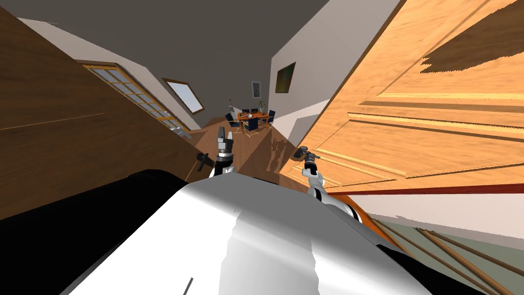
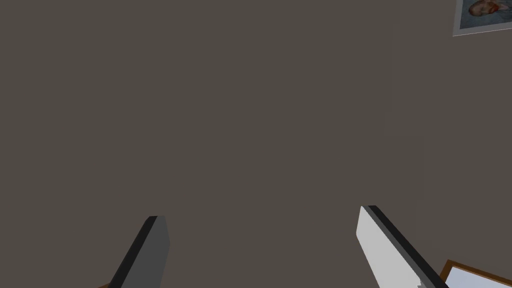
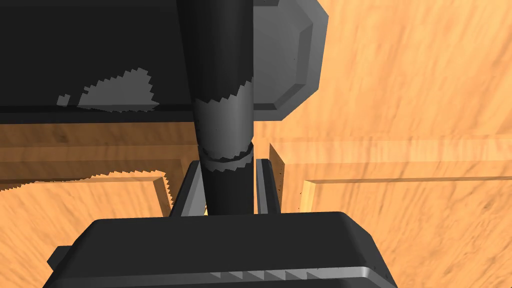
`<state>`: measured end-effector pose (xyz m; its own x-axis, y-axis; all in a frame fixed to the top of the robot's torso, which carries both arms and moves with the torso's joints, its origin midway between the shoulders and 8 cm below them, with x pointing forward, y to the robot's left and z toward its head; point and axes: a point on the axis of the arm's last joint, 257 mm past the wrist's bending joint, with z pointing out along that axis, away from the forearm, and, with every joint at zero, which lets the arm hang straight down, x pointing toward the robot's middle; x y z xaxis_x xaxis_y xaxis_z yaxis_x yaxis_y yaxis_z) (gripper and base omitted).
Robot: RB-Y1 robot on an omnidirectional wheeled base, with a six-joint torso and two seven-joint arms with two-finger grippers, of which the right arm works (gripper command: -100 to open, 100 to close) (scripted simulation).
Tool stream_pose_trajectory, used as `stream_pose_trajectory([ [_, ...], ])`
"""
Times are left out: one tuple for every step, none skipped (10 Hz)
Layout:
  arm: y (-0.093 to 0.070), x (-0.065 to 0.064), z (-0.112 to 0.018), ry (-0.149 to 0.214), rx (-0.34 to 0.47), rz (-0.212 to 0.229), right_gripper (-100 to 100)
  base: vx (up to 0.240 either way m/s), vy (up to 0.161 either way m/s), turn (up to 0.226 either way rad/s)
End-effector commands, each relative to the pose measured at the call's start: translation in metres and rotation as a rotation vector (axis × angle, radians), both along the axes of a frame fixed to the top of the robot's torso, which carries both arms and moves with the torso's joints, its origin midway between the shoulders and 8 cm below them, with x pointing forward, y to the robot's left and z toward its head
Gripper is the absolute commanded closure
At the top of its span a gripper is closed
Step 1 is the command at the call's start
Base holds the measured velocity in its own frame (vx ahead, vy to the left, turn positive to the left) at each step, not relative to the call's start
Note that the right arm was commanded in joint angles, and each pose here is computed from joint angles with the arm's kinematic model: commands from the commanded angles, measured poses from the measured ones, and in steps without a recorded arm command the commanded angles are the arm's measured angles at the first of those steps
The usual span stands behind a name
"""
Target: Push the door open
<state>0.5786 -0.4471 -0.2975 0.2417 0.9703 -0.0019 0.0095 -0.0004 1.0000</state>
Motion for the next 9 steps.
stream_pose_trajectory([
  [-0.007, -0.003, 0.000, -0.001, 0.000, -0.015, 100, 0.124, 0.009, -0.052],
  [-0.012, -0.004, 0.001, -0.001, 0.000, -0.024, 100, 0.181, 0.065, -0.050],
  [-0.017, -0.006, 0.001, -0.002, 0.000, -0.035, 100, 0.184, 0.102, -0.060],
  [-0.023, -0.008, 0.001, -0.003, 0.000, -0.046, 100, 0.200, 0.056, -0.076],
  [-0.029, -0.011, 0.002, -0.004, 0.000, -0.059, 100, 0.206, 0.038, -0.047],
  [-0.035, -0.013, 0.002, -0.005, 0.000, -0.072, 100, 0.209, 0.045, -0.049],
  [-0.042, -0.016, 0.003, -0.005, -0.001, -0.085, 100, 0.191, 0.039, -0.057],
  [-0.048, -0.018, 0.003, -0.006, -0.001, -0.097, 100, 0.213, 0.072, -0.051],
  [-0.053, -0.021, 0.004, -0.007, -0.001, -0.109, 100, 0.182, 0.086, -0.070],
])
